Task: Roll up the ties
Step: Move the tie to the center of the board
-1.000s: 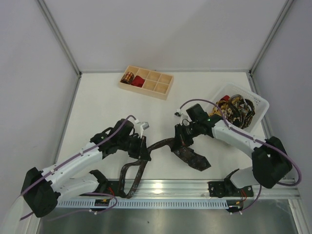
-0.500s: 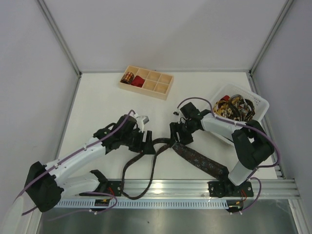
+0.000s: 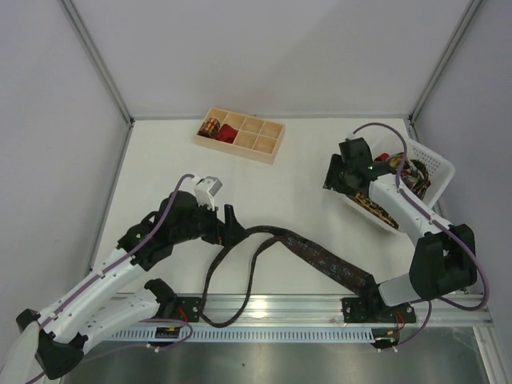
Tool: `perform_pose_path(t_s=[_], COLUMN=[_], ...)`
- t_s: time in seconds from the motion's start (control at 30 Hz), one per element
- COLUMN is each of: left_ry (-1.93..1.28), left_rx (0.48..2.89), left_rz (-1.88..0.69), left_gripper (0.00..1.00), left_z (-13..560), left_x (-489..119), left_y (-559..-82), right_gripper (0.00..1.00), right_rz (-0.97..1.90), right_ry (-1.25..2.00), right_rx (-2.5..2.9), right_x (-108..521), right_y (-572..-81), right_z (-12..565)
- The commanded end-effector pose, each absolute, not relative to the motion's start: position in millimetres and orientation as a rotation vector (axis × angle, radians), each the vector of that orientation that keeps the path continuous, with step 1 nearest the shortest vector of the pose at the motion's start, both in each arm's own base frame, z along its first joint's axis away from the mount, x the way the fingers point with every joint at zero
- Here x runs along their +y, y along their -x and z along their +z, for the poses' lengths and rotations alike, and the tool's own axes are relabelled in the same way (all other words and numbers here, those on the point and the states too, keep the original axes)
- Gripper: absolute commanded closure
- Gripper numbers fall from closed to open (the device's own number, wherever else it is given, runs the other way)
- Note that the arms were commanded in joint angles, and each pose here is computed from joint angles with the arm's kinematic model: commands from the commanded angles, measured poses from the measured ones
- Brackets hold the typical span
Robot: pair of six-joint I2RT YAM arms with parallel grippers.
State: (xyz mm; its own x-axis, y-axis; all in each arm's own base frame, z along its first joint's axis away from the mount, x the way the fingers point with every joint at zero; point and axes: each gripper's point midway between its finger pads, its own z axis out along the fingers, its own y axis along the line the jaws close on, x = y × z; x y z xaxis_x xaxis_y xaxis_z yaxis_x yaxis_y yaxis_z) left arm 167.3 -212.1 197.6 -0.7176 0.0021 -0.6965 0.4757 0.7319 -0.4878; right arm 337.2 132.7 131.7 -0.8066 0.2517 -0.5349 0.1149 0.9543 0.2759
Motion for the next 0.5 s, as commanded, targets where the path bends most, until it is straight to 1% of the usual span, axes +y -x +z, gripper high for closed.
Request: perform_pose_path(t_s=[0.0, 0.1, 0.2, 0.23, 0.33, 0.37, 0.43, 0.47], left_ry=[-0.346, -0.373, -0.395, -0.399, -0.410, -0.417, -0.419, -0.419], left_rx=[2.171, 2.162, 2.152, 2.153, 2.145, 2.146, 2.134, 2.131], left_rz=[-0.910, -0.931, -0.947, -0.948, -0.956, -0.965, -0.977, -0.978], left_gripper=[0.05, 0.07, 0.07, 0.07, 0.08, 0.08, 0.08, 0.08], left_z=[211, 216, 216, 215, 215, 214, 215, 216], left_x=[-216, -219, -222, -223, -224, -224, -225, -225], left_y=[-171, -169, -169, -168, -167, -166, -165, -165], right_gripper=[0.49, 0.51, 0.50, 0.49, 0.53, 0.56, 0.58, 0.68], right_rz=[0.051, 0.004, 0.105, 0.072, -0.074, -0.079, -0.109, -0.133], right_ry=[-0.485, -0.537, -0.456, -0.450, -0.577, -0.585, -0.611, -0.624], right_rx=[2.328, 2.290, 2.314, 2.298, 2.268, 2.258, 2.243, 2.244], right_x=[77, 58, 68, 65, 26, 22, 8, 2], right_y=[-366, -380, -392, -395, -397, -399, -403, -405], right_z=[154, 158, 165, 168, 174, 175, 169, 166])
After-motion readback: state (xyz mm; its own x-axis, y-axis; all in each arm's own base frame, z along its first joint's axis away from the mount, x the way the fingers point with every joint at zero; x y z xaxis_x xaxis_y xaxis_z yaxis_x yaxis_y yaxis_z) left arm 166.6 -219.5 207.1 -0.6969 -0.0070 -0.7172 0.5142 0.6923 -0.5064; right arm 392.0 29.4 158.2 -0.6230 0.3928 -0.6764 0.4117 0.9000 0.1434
